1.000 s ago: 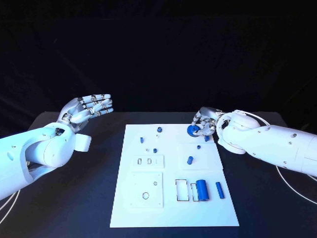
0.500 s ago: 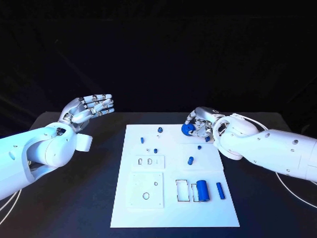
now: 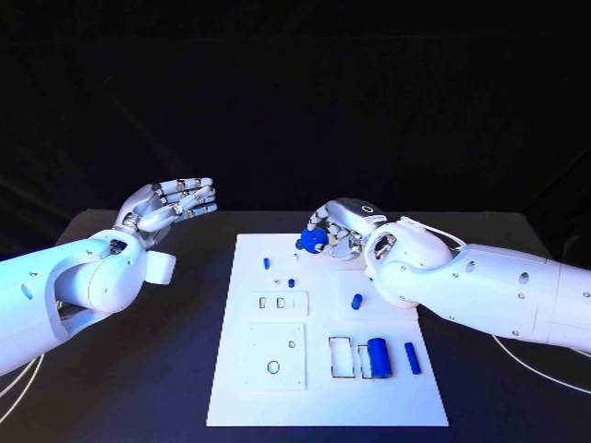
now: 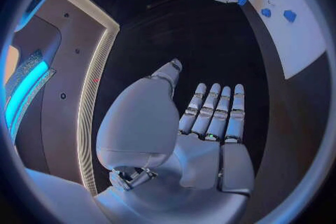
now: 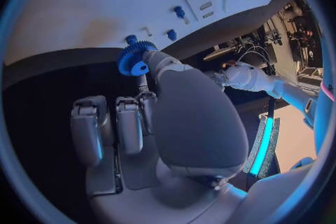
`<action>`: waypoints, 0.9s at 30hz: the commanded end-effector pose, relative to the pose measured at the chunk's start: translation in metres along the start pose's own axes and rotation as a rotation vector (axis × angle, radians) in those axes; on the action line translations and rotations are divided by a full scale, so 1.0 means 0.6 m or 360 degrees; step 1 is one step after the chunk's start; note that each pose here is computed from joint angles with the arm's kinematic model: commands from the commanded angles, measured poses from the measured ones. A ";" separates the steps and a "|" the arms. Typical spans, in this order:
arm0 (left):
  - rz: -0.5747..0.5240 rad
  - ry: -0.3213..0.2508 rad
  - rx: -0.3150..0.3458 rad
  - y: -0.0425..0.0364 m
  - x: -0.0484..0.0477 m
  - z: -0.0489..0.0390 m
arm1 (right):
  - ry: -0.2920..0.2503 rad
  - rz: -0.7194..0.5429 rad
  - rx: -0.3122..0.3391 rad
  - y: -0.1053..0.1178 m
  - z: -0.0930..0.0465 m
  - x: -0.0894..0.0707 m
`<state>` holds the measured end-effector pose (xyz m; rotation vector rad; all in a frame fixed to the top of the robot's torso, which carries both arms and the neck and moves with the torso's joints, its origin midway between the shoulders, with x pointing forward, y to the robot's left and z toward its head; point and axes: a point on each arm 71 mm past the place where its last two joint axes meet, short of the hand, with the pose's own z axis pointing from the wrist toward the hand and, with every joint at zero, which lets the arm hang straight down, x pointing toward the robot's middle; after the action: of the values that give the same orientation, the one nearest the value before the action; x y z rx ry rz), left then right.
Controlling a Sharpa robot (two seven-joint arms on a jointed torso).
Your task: Assemble the parts on the task board
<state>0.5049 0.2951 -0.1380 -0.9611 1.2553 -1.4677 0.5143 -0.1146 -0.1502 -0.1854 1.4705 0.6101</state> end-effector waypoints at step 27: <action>-0.0035 0.0047 0.0007 -0.002 0.016 0.004 | 0.0072 -0.0125 0.0016 0.036 0.030 0.075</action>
<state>0.5046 0.2878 -0.1381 -0.9609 1.2648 -1.4830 0.5182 -0.0764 -0.1856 -0.2278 1.5033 0.5561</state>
